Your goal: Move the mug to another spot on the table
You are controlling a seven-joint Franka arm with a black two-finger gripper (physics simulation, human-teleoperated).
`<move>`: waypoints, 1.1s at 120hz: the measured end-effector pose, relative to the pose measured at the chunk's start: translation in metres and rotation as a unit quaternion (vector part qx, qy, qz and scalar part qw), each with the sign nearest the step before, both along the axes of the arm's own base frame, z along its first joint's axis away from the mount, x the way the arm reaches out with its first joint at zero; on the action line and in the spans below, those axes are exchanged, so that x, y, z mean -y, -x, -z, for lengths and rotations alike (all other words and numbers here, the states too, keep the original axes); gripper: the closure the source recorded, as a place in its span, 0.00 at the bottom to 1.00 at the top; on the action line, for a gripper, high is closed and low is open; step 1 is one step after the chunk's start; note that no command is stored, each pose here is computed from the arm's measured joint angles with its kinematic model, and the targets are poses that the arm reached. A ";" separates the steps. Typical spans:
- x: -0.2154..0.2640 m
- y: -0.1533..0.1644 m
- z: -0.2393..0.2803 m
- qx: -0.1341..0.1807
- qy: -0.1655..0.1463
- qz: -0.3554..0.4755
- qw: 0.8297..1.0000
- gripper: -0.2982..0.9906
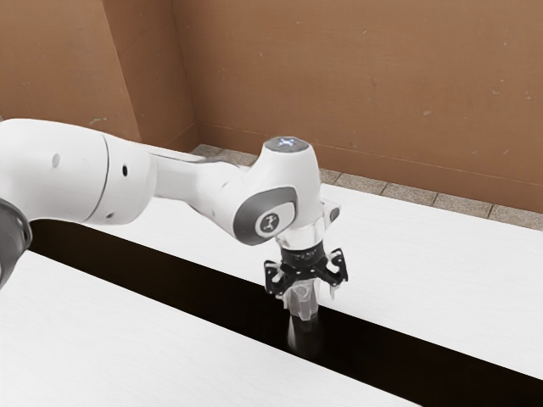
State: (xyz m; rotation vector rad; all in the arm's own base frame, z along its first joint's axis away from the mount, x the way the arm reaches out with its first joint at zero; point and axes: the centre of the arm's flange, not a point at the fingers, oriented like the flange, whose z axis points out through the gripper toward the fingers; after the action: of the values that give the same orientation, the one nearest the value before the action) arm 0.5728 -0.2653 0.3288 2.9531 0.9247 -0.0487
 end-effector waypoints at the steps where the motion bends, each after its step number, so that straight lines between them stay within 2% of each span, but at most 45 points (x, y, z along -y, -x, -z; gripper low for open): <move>1: 0.000 0.000 0.001 -0.001 -0.001 -0.002 1.000 0.25; 72: -0.016 -0.006 0.034 -0.006 -0.025 -0.067 0.997 0.28; 99: -0.015 -0.006 0.039 -0.003 -0.025 -0.077 0.997 0.42; 132: -0.013 -0.006 0.038 0.003 -0.028 -0.070 0.997 0.52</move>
State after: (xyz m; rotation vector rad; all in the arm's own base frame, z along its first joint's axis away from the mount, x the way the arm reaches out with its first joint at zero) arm 0.5789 -0.2528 0.2905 2.9272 1.1479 -0.0105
